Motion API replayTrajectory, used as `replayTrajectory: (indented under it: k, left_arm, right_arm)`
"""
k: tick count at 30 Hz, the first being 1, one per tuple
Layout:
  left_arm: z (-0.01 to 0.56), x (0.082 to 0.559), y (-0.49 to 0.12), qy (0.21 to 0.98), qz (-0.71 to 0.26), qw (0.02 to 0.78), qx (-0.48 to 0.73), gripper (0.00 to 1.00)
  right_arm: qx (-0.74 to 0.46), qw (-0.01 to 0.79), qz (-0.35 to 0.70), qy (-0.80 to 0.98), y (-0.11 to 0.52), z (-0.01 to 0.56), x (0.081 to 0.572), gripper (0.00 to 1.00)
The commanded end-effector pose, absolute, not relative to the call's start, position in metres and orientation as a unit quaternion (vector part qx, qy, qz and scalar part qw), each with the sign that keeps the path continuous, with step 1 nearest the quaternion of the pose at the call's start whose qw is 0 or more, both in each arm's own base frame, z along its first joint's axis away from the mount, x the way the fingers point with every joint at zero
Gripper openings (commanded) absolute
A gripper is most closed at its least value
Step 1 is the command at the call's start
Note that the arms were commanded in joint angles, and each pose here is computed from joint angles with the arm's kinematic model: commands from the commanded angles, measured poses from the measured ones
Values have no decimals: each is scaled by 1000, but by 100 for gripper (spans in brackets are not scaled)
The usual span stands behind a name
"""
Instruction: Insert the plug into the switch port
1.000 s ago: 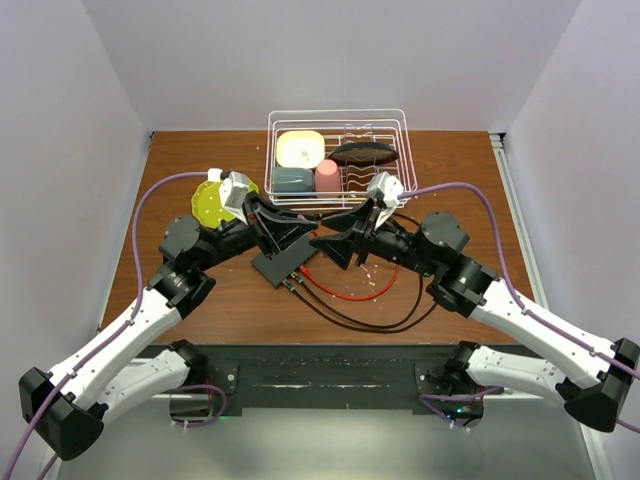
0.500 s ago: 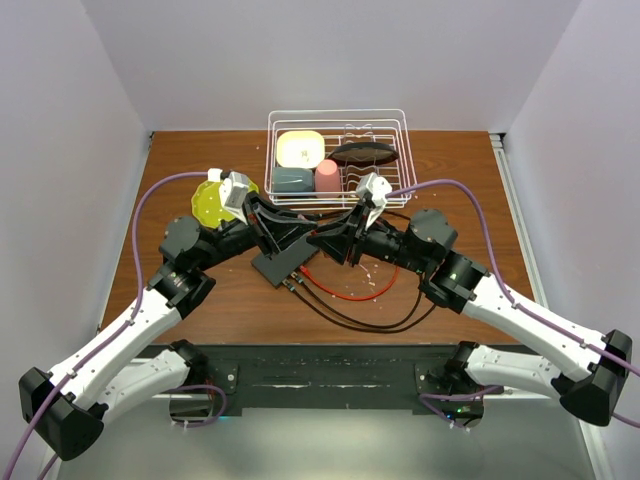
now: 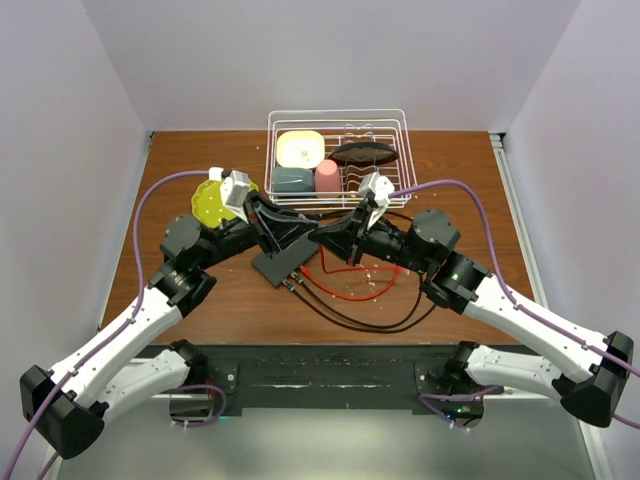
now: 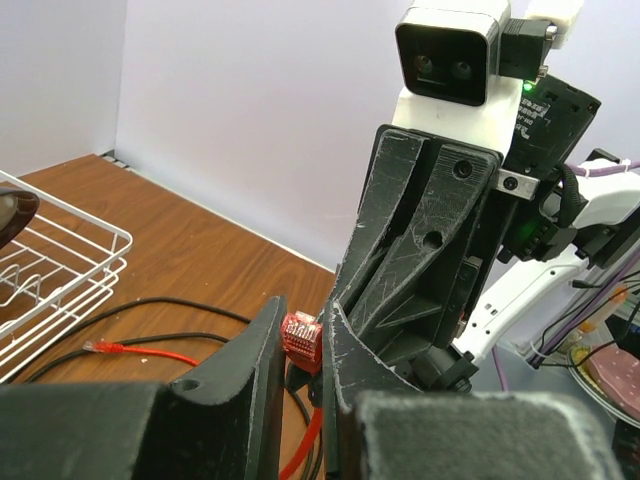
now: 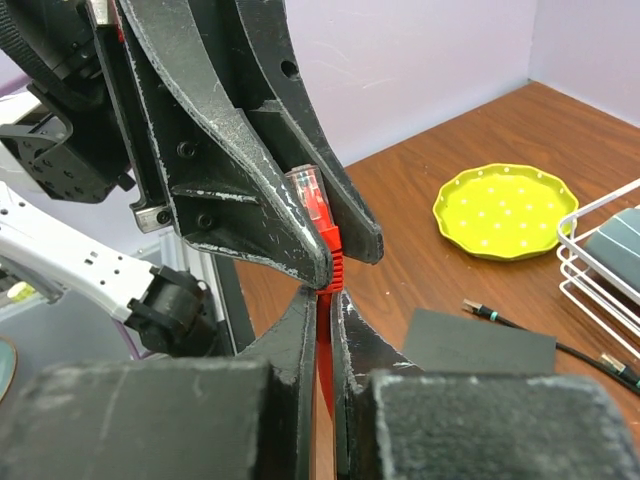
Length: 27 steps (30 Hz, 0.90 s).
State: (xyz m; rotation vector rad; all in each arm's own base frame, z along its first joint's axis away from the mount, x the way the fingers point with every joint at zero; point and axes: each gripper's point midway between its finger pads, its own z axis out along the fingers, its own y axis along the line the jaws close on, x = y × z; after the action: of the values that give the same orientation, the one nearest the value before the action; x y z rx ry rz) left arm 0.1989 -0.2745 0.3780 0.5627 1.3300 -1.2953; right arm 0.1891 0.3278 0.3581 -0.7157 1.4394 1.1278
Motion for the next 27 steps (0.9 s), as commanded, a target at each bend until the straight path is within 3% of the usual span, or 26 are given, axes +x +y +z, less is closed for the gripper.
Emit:
replayTrajectory:
  k: [1,2,3,4,8,14,27]
  left_arm:
    - [403,192,-275,534,-561,580,252,10]
    - [403,195,-274,537,-556,584,247,29]
    - [400,199,-273,550,-548,583,239,73]
    - [398,205,-270,559,-534,590,232,98]
    - [394,238,-238,613,-448,636,140,100]
    - [383,257,-216,651,-380,649,99,100]
    - [320,291,-234,713,-358,591,118,100]
  right_arm:
    - [-290,585,489,579,325,392,188,0]
    - [-289,584,485,583,324,390,189,0]
    - [-288,585,482,586,323,389,190,0]
    - [-289,584,477,590,322,386,191,0]
    - [-287,579,459,610,317,371,194,0]
    - [-274,568,417,655,310,339,206,0]
    - [-251,523,273,767,294,236,246,0]
